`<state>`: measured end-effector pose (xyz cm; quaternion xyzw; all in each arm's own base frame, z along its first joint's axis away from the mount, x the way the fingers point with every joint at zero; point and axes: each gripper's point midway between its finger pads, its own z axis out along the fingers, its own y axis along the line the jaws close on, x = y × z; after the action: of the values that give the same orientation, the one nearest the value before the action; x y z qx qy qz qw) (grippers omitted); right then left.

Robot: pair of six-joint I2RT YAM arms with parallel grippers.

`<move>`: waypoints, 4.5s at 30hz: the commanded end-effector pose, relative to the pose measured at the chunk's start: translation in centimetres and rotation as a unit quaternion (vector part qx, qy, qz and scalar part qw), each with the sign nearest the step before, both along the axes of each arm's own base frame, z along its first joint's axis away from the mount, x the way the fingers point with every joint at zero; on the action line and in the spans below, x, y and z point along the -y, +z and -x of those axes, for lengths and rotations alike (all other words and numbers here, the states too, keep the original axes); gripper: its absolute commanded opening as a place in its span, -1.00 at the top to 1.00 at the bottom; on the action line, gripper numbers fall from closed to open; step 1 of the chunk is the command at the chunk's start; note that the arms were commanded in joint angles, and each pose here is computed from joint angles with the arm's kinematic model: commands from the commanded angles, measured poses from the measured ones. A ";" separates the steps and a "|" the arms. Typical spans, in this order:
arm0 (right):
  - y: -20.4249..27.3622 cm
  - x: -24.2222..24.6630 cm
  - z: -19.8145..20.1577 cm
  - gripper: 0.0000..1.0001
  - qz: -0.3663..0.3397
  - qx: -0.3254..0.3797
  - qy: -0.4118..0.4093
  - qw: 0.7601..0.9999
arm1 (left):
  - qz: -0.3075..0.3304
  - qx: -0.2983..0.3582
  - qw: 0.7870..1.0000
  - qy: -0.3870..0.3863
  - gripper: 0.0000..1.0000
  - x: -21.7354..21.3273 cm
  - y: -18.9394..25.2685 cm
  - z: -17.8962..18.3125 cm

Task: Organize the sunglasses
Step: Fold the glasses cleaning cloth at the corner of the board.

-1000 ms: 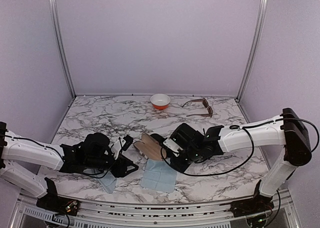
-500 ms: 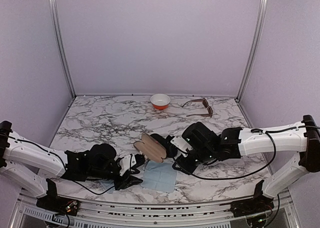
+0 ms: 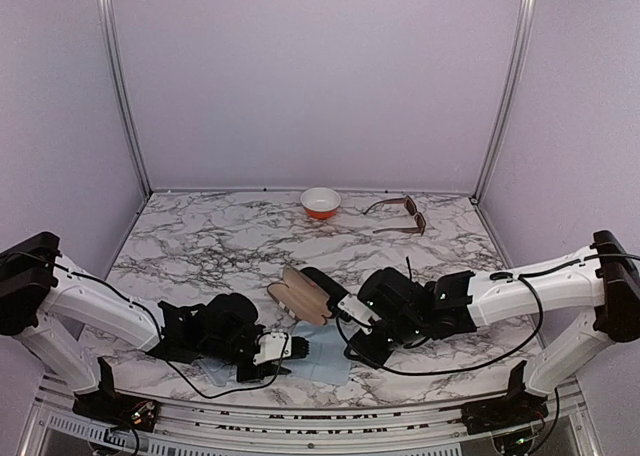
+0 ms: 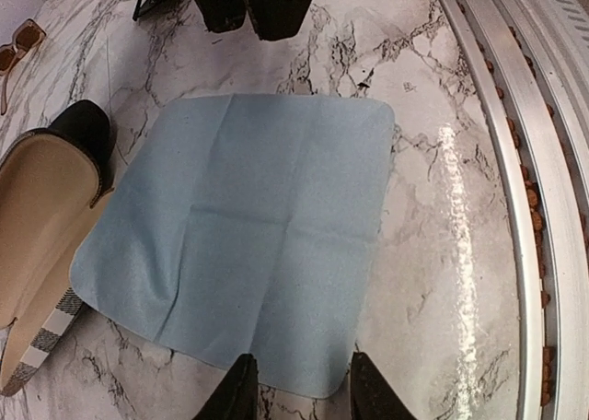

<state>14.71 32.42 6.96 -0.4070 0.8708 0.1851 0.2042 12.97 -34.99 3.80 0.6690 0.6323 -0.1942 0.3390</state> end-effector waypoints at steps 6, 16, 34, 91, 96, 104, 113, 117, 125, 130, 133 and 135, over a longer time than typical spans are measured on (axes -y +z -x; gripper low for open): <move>0.2 0.2 0.1 0.39 -0.017 0.004 -0.008 1.000 | -0.071 -0.013 0.996 -0.059 0.31 -0.3 -2.4 1.1; 0.0 0.3 0.2 0.39 -0.014 0.007 -0.005 1.000 | -0.104 -0.026 0.993 -0.049 0.42 -1.8 -3.9 0.7; 0.2 0.3 0.2 0.41 -0.019 0.005 -0.007 1.000 | -0.118 -0.068 0.990 -0.044 1.00 -1.0 -4.6 0.8; -3.3 -4.6 7.2 0.51 -0.072 0.109 0.253 0.959 | 0.048 -0.203 0.978 -0.008 1.00 -0.2 -1.0 5.6; -3.9 -4.4 7.4 0.59 -0.067 0.104 0.254 0.959 | 0.047 -0.204 0.978 -0.007 1.00 -0.3 -1.1 5.7; -4.2 -4.4 7.2 0.76 -0.063 0.107 0.251 0.960 | 0.047 -0.206 0.978 -0.007 1.00 -0.4 -1.2 5.7; -4.0 -4.5 7.6 1.00 -0.067 0.101 0.262 0.957 | 0.052 -0.208 0.977 -0.002 1.00 -0.2 -0.8 5.5; -3.0 -4.7 7.3 1.00 -0.067 0.108 0.258 0.958 | 0.059 -0.213 0.975 0.003 1.00 -0.4 -0.3 5.6; -1.2 -5.5 5.6 1.00 -0.055 0.143 0.235 0.960 | 0.068 -0.216 0.974 0.015 1.00 -0.5 0.3 5.5; -0.6 -5.7 4.6 1.00 -0.046 0.167 0.221 0.960 | 0.071 -0.211 0.974 0.033 1.00 -0.5 0.5 4.9; -0.2 -5.7 4.1 1.00 -0.041 0.178 0.213 0.960 | 0.075 -0.209 0.974 0.047 1.00 -0.6 0.6 4.4; -0.1 -5.8 3.7 1.00 -0.036 0.185 0.210 0.959 | 0.076 -0.208 0.973 0.059 1.00 -0.7 0.6 3.9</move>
<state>9.97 37.32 4.70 -0.6062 0.7112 0.1904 0.3008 7.90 -34.22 3.40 0.5692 0.7021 -0.3565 0.2365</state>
